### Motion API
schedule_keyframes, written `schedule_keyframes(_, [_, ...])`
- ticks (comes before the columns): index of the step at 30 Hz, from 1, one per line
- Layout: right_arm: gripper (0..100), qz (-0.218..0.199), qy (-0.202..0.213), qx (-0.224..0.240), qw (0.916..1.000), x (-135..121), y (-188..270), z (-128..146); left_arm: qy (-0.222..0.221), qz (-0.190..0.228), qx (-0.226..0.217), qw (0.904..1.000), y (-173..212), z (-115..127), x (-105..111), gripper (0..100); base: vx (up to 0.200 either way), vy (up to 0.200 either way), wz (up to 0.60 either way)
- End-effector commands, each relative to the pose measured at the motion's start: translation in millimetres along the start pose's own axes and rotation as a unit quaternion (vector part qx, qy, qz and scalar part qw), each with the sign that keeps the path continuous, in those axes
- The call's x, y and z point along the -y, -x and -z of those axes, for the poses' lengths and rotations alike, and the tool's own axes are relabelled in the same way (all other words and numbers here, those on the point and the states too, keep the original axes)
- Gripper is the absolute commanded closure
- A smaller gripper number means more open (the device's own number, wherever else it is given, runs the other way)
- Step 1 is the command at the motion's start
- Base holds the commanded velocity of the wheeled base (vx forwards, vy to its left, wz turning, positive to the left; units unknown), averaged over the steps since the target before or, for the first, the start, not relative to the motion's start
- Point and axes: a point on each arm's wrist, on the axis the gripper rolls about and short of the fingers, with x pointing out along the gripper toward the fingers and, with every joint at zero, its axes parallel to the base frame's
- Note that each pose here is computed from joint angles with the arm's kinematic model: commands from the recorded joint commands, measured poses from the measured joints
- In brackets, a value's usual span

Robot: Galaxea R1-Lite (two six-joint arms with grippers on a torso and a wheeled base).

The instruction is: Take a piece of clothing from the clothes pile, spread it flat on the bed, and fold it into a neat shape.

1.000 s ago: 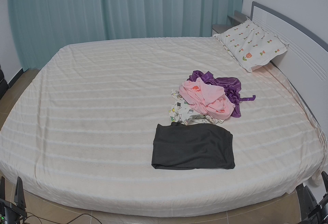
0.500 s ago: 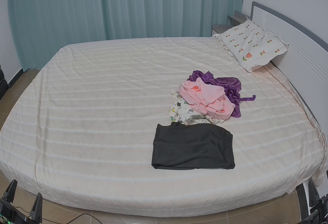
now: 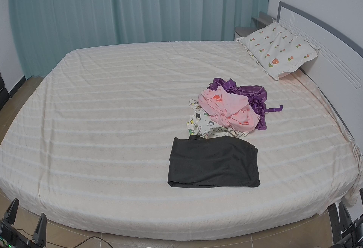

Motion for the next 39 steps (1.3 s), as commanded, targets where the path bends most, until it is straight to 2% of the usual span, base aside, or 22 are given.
schedule_keyframes(1, [0,-0.009,0.004,0.004,0.9999,-0.3,0.5,1.5,0.003,-0.001,-0.003,1.0000,-0.4,4.7,0.0,0,0.000,0.000,0.00])
schedule_keyframes(16, [0,-0.013,0.007,-0.002,0.9999,-0.5,-0.4,4.9,0.000,0.000,-0.003,1.0000,-0.4,4.7,0.1,0,0.000,0.000,0.00])
schedule_keyframes(20, [0,-0.029,0.036,-0.011,0.9989,-1.1,-0.8,5.2,0.000,0.000,-0.003,1.0000,-0.4,4.8,0.1,0,0.000,0.000,0.00])
schedule_keyframes(26, [0,-0.019,0.006,-0.002,0.9998,-0.8,-0.4,4.9,0.000,0.000,-0.003,1.0000,-0.4,4.7,0.1,0,0.000,0.000,0.00])
schedule_keyframes(39, [0,-0.015,0.010,-0.003,0.9998,-0.6,-0.4,5.1,0.000,0.000,-0.003,1.0000,-0.4,4.8,0.1,0,0.000,0.000,0.00])
